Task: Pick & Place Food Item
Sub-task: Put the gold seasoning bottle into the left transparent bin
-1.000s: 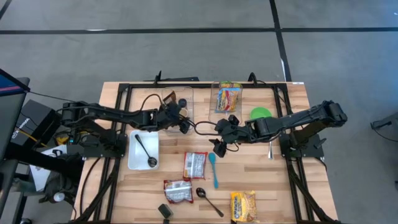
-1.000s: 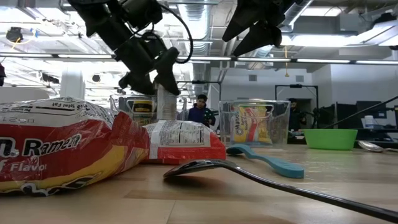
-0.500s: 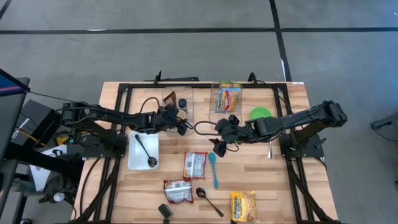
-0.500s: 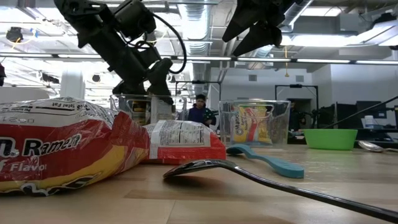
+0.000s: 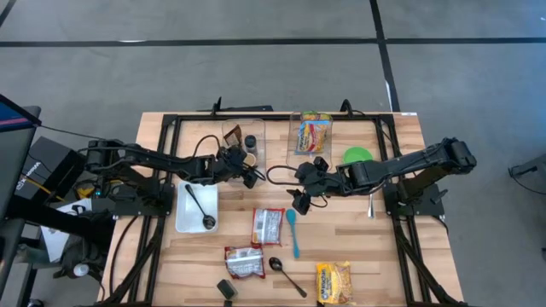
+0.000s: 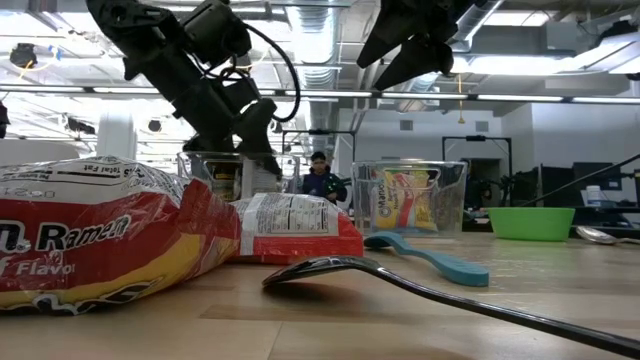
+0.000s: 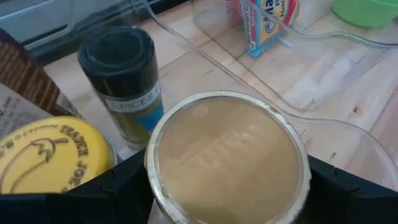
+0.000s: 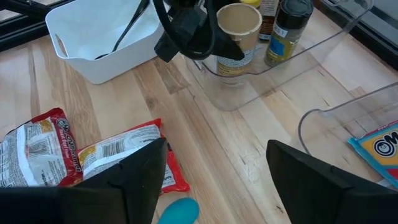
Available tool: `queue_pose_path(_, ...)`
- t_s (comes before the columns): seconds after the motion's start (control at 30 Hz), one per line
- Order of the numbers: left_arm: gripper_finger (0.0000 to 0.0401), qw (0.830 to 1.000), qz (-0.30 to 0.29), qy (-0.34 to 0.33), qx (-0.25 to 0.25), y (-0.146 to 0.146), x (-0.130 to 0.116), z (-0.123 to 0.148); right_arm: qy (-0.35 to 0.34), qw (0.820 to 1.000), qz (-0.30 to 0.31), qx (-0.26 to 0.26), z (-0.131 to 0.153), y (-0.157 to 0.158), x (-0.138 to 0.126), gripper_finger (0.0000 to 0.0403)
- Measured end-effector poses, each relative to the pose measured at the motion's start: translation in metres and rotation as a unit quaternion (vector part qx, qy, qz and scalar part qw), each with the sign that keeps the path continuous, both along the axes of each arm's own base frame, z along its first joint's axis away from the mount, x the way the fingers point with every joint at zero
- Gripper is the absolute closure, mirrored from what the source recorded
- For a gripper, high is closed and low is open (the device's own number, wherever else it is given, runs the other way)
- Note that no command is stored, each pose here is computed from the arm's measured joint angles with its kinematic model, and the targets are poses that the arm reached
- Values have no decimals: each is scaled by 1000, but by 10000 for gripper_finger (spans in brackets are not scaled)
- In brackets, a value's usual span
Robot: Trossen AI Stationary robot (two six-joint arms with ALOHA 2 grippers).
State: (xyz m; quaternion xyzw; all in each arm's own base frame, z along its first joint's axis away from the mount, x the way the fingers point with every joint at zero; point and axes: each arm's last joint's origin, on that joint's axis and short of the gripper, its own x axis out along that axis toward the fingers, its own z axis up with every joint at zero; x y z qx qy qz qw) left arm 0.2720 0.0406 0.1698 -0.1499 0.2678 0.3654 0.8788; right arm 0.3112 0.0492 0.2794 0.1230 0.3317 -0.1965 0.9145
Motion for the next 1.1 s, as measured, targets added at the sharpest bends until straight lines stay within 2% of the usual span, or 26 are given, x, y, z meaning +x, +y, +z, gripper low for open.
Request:
queue_pose_path(0.17, 119, 1000, -2, -22, 4, -1, 7, -4, -8, 1000, 0, 1, 1, 0, 1, 134)
queue_pose_path(0.63, 119, 1000, 0, -19, 4, 0, 6, -4, -13, 1000, 0, 3, 2, 1, 2, 134)
queue_pose_path(0.87, 119, 999, 28, -34, -19, 6, 5, -5, -14, 1000, 0, 3, 2, 1, 2, 134)
queue_pose_path(1.1, 119, 998, 44, -37, -6, 7, 5, -4, -13, 1000, 0, 3, 2, 0, 2, 134)
